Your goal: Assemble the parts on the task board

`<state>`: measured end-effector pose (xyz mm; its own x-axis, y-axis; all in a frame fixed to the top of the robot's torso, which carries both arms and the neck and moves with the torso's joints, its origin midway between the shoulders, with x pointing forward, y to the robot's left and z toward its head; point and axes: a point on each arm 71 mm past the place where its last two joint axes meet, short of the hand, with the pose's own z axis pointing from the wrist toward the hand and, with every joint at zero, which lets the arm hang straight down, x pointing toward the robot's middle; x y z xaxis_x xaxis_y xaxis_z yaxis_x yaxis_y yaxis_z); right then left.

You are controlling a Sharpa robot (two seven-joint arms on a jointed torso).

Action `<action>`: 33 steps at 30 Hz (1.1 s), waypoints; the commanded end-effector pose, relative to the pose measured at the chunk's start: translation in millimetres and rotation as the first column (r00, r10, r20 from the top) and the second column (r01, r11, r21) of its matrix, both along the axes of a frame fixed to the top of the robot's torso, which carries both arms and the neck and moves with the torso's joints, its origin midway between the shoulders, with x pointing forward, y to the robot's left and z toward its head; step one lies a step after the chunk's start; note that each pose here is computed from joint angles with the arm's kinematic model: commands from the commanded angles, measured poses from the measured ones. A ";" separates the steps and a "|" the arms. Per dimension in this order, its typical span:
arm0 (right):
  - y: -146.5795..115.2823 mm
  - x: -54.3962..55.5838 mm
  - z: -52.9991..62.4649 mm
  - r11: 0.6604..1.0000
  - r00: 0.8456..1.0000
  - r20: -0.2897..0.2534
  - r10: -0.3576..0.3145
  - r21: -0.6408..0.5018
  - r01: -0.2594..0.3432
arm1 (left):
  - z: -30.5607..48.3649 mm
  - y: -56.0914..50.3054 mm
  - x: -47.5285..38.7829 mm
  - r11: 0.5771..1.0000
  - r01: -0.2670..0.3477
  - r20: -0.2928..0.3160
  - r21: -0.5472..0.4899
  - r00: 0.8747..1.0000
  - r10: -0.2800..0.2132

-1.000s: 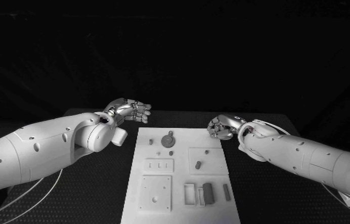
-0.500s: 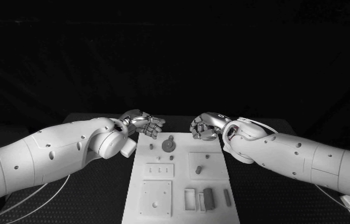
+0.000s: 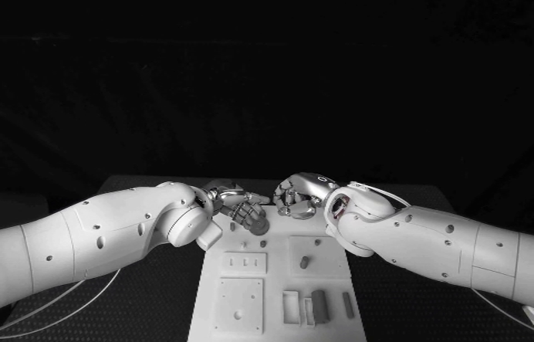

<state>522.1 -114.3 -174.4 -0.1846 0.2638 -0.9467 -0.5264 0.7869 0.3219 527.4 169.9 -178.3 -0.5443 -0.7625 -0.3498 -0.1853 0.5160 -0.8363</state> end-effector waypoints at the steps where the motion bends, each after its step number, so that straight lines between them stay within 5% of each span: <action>1: 3.9 -1.6 1.7 1.000 1.000 0.016 -0.006 -0.008 0.006 | -3.2 -5.1 -4.0 0.998 0.037 -0.027 0.050 0.999 -0.035; 33: 31.0 -12.4 2.2 0.998 0.998 -0.001 0.068 -0.003 -0.068 | -1.2 -15.1 -8.3 0.999 0.030 -0.022 -0.025 0.999 -0.031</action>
